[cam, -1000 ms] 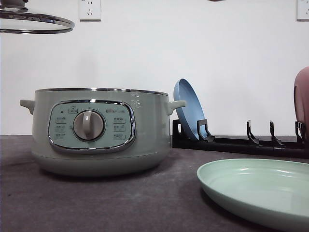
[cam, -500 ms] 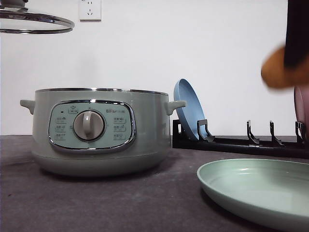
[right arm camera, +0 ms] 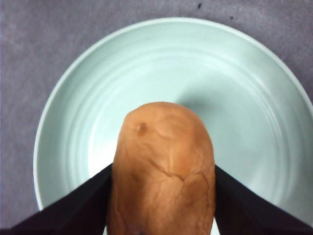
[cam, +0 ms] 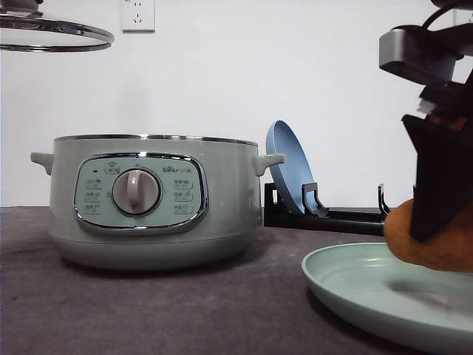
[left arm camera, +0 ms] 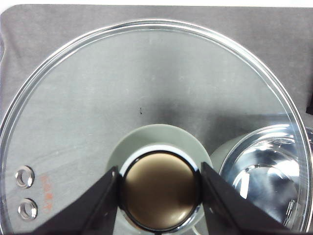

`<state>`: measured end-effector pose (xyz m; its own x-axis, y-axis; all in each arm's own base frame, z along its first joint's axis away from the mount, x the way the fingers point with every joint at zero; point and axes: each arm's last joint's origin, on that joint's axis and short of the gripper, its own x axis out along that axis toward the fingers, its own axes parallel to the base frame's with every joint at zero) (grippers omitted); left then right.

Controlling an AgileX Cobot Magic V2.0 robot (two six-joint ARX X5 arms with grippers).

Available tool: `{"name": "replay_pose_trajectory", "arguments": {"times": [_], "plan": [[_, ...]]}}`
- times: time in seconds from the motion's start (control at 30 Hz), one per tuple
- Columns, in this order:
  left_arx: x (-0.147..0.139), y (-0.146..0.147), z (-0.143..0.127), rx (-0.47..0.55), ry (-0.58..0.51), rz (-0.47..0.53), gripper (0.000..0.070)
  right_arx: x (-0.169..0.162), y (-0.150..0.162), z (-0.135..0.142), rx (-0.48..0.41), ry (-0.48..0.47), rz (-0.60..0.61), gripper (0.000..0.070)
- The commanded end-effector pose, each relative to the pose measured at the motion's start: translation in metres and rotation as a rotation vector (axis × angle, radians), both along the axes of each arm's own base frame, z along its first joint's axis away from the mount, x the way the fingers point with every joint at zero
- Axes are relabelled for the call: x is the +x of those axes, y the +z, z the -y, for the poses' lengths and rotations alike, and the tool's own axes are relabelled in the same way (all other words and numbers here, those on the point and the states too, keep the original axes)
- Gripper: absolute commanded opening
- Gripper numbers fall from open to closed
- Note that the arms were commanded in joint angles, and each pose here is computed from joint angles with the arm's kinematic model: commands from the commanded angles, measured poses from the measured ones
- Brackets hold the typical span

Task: Transfer potato from steamer to green plate

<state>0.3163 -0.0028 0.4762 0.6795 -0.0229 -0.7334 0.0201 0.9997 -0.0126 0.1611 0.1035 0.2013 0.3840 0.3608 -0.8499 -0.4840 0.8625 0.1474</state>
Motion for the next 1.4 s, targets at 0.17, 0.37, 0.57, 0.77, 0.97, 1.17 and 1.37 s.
{"name": "replay_pose_trajectory", "arguments": {"times": [0.17, 0.37, 0.57, 0.77, 0.97, 1.17, 1.37], "plan": [[-0.005, 0.006, 0.000, -0.004, 0.005, 0.010, 0.0004, 0.005, -0.005, -0.003, 0.037, -0.041, 0.019, 0.0315], [-0.005, 0.006, 0.000, -0.005, 0.005, 0.010, 0.0004, 0.013, -0.011, 0.002, 0.022, -0.087, -0.002, 0.0316], [-0.005, 0.006, 0.000, -0.005, 0.005, 0.010, 0.0004, 0.017, -0.014, 0.005, 0.029, -0.119, -0.018, 0.0315], [-0.005, 0.006, 0.000, -0.005, 0.005, 0.010, 0.0004, 0.018, -0.017, 0.004, 0.020, -0.119, -0.033, 0.0316], [-0.005, 0.006, 0.000, -0.005, 0.005, 0.010, 0.0004, 0.021, -0.025, 0.002, 0.013, -0.127, -0.075, 0.0316], [-0.005, 0.006, 0.000, -0.005, 0.005, 0.010, 0.0004, 0.021, -0.025, 0.002, 0.017, -0.136, -0.078, 0.0317], [-0.005, 0.006, 0.000, -0.005, 0.005, 0.010, 0.0004, 0.022, -0.023, 0.002, 0.032, -0.164, -0.084, 0.0552]]}}
